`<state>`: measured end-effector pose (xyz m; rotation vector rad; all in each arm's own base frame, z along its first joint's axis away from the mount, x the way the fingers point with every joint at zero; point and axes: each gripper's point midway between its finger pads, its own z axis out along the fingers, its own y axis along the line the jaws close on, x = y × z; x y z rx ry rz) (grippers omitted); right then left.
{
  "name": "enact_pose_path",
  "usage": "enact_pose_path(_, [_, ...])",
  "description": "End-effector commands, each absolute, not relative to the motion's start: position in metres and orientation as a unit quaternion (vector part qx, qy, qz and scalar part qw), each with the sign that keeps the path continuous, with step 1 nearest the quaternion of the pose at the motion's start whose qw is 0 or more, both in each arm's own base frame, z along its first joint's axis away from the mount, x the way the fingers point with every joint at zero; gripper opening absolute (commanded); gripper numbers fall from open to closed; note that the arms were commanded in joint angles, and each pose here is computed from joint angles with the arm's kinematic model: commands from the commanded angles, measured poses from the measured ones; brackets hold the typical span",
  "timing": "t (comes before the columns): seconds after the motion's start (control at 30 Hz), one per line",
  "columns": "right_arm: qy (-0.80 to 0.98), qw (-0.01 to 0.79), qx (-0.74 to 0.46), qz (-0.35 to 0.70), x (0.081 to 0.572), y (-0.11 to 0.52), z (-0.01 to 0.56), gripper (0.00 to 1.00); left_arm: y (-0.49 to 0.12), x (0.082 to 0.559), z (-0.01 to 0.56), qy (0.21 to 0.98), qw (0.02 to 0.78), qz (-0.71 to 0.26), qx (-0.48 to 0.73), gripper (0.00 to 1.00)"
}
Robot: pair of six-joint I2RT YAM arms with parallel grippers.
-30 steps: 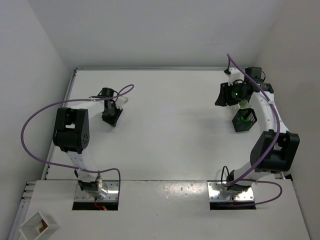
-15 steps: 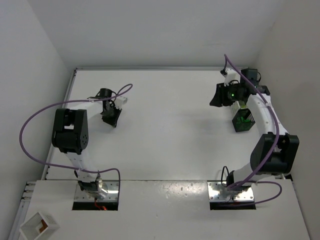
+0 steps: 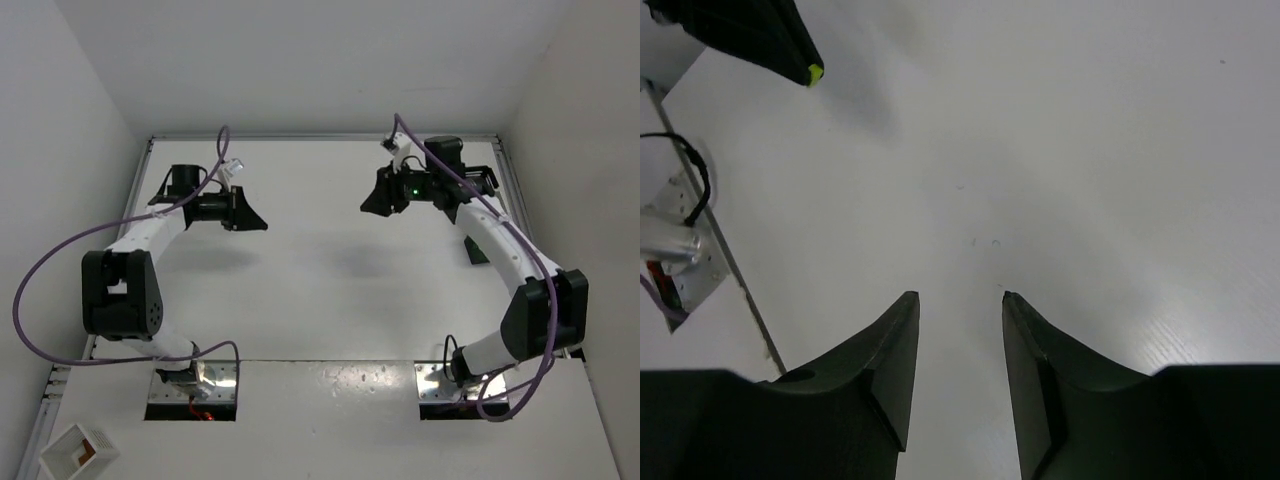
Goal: Sort the legos into containers by color
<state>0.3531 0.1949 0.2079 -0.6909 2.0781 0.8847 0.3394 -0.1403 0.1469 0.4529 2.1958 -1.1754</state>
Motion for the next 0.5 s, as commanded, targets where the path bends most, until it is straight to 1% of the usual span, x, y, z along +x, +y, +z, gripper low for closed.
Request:
enact_pose_path(0.0, [0.750,0.439,-0.355,0.345,0.345,0.218,0.239,0.40,-0.171,0.315,0.209,0.746,0.283,-0.570,0.198,0.04])
enact_pose_path(0.07, [0.727,0.452,-0.389,0.340,0.336,0.228,0.241,0.41,-0.177,0.304,0.217,0.727,0.257,-0.604,0.202,0.04])
enact_pose_path(0.1, [0.700,0.483,-0.401,0.339,0.337,0.233,0.256,0.41,-0.178,0.301,0.220,0.723,0.248,-0.614,0.198,0.04])
enact_pose_path(0.13, [0.689,0.498,-0.405,0.336,0.339,0.234,0.261,0.41,-0.178,0.296,0.224,0.713,0.243,-0.625,0.204,0.04])
enact_pose_path(0.17, [0.679,0.496,-0.413,0.350,0.333,0.242,0.254,0.41,-0.178,0.293,0.223,0.710,0.237,-0.631,0.204,0.04])
enact_pose_path(0.2, [0.648,0.523,-0.424,0.356,0.335,0.253,0.266,0.41,-0.179,0.290,0.223,0.708,0.229,-0.637,0.200,0.04])
enact_pose_path(0.3, [0.607,0.527,-0.446,0.393,0.320,0.280,0.268,0.42,-0.179,0.280,0.227,0.701,0.228,-0.643,0.205,0.04])
enact_pose_path(0.37, [0.600,0.505,-0.463,0.415,0.313,0.297,0.254,0.42,-0.179,0.276,0.230,0.698,0.230,-0.646,0.209,0.04])
enact_pose_path(0.47, [0.569,0.500,-0.502,0.418,0.300,0.323,0.247,0.40,-0.179,0.270,0.235,0.696,0.234,-0.644,0.213,0.04])
